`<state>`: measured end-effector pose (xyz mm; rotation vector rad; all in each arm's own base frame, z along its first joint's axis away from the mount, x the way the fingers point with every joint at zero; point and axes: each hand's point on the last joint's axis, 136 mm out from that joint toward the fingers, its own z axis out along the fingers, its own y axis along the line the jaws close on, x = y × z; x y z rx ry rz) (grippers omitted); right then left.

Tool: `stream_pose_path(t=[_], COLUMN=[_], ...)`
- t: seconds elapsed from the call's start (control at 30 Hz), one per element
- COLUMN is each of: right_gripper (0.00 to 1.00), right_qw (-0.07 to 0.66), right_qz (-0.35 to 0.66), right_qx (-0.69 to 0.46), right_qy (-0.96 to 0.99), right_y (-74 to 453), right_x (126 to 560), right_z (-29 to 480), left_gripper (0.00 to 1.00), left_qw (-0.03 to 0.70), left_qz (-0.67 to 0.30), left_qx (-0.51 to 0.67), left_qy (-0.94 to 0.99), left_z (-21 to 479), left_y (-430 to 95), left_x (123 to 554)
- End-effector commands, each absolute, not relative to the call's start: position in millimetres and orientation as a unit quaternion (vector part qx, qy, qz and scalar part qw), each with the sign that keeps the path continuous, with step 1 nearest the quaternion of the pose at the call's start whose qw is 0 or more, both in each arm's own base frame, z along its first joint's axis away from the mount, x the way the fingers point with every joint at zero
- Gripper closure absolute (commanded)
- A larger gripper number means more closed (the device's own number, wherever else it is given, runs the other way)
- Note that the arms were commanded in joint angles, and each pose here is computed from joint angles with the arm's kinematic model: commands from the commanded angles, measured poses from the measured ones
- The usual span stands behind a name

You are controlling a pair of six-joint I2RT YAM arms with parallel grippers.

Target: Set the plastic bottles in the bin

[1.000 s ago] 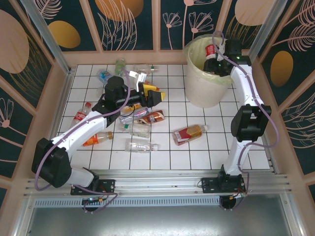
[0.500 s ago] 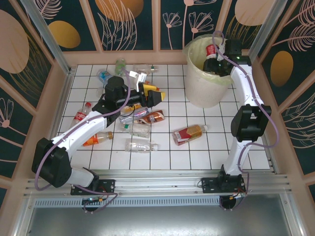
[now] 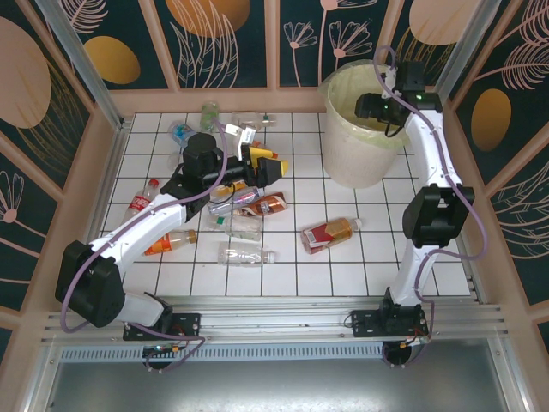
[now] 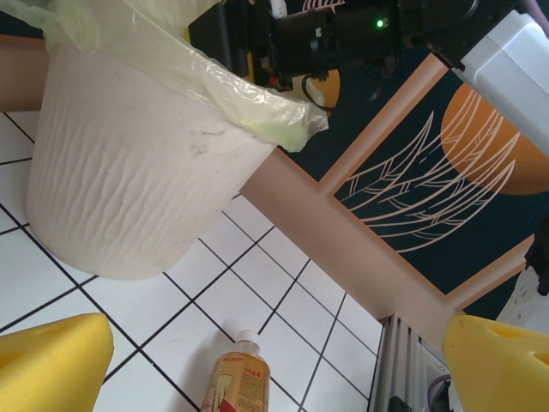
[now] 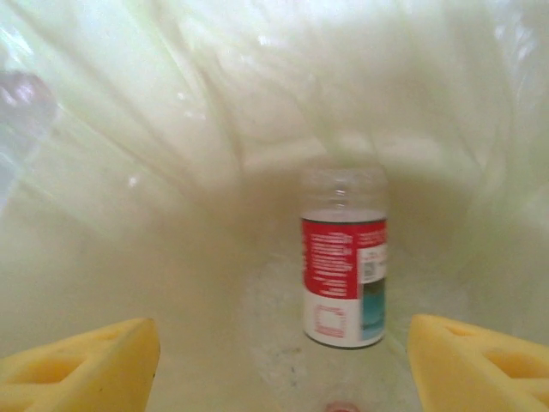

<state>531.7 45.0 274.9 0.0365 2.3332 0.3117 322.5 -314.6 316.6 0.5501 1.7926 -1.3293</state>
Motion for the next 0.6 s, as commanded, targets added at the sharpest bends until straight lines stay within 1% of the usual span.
stream_pose_path(t=[0.0, 0.2, 0.27, 0.43, 0.57], right_gripper=[0.23, 0.23, 0.23, 0.23, 0.22], right_qw=[0.449, 0.484, 0.495, 0.518, 0.516], right_qz=[0.127, 0.135, 0.132, 0.118, 0.118], right_qx=[0.026, 0.022, 0.012, -0.013, -0.038], right_qy=[0.884, 0.864, 0.859, 0.847, 0.848], right_y=[42.2, 50.9, 59.0, 84.0, 114.3], right_x=[529.0, 513.1, 502.5, 470.0, 435.8], right_z=[336.6, 365.5, 375.8, 400.0, 406.2], left_gripper=[0.01, 0.01, 0.01, 0.01, 0.01], left_qw=[0.435, 0.44, 0.443, 0.448, 0.449], left_qz=[-0.533, -0.522, -0.505, -0.45, -0.437], left_qx=[0.231, 0.23, 0.234, 0.24, 0.25], left_qy=[0.687, 0.693, 0.703, 0.734, 0.738], left_z=[342.6, 341.3, 336.5, 318.1, 310.3], left_y=[-316.5, -314.8, -313.2, -305.7, -304.3], left_x=[320.4, 322.9, 326.1, 334.9, 329.6])
